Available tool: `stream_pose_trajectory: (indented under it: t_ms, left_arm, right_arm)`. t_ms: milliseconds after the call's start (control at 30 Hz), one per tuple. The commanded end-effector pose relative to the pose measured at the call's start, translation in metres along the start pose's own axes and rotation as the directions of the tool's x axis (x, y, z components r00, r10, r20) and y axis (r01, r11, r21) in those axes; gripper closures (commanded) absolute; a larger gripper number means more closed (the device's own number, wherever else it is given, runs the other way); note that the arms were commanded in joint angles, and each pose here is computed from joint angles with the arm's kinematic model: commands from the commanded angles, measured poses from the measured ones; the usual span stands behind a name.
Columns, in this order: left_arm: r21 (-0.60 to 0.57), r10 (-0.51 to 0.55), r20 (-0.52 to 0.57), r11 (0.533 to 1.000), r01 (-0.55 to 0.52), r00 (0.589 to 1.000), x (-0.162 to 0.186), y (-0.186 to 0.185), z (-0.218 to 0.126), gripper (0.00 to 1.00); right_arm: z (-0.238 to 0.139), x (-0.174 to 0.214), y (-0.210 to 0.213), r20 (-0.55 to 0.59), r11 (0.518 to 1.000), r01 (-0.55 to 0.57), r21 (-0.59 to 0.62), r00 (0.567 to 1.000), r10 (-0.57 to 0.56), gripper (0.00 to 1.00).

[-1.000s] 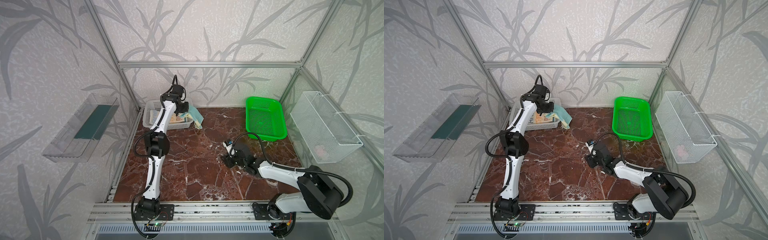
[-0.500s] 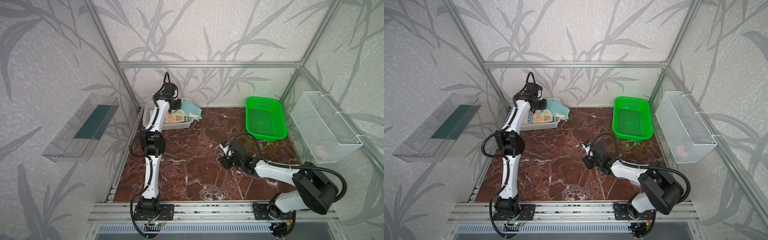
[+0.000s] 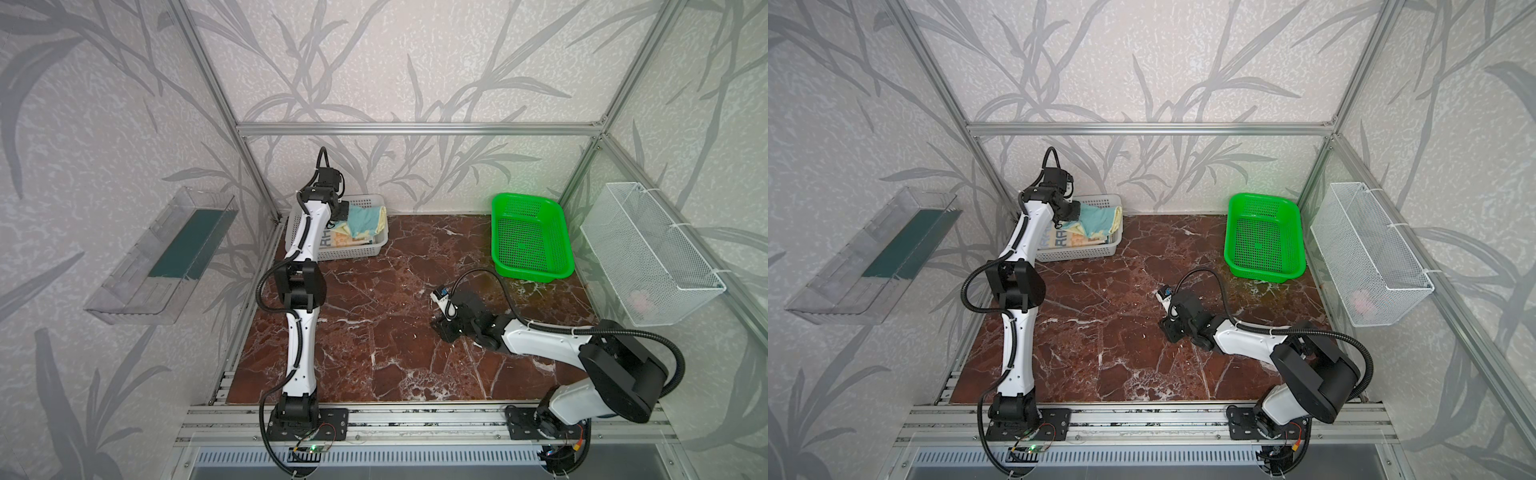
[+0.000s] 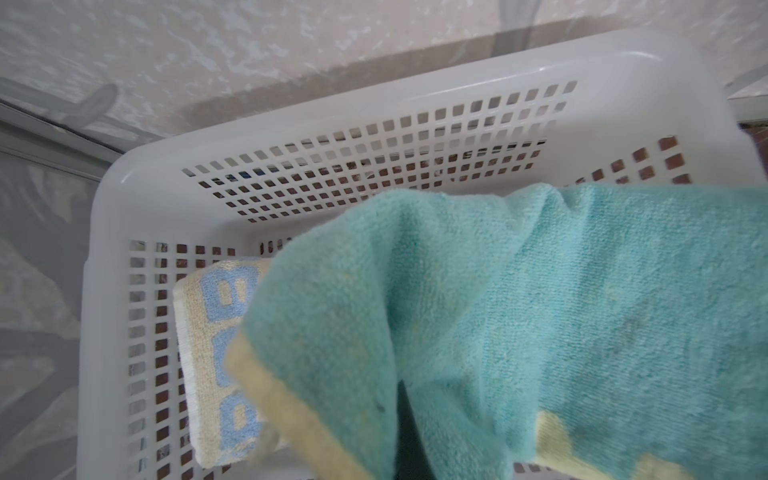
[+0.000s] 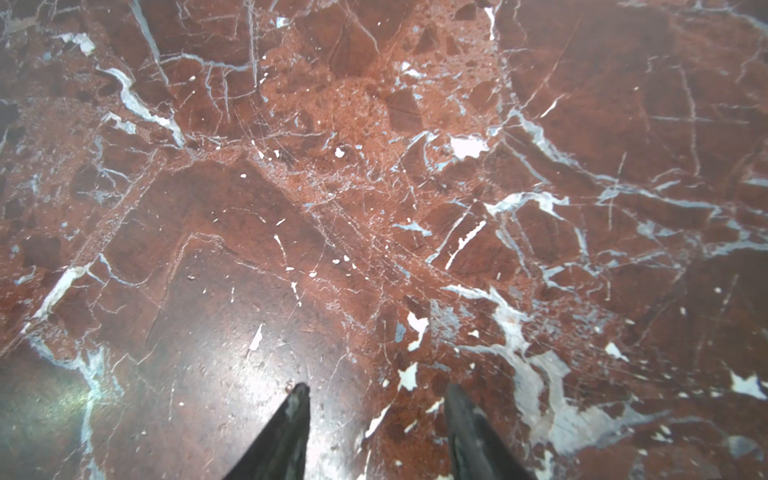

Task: Fold and stack the towels
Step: 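Lower the towel onto the RABBIT towels and open the left gripper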

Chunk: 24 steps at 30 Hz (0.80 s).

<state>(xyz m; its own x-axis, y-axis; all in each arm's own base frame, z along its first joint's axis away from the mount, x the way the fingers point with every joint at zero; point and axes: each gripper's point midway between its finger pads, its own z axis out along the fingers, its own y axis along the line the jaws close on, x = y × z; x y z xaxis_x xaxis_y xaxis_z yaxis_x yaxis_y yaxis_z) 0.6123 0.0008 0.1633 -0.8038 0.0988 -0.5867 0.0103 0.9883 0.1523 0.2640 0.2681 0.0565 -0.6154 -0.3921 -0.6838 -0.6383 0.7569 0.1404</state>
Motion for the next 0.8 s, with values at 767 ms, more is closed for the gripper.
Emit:
stream_pose_trajectory:
  t_ms: [767]
  left_arm:
    - [-0.123,0.027,-0.083,0.992,-0.037,0.996,0.027,0.05,0.03,0.92]
  right_arm:
    - [0.012,-0.011,0.023,-0.061,0.997,0.075,0.008,0.995,-0.074,0.47]
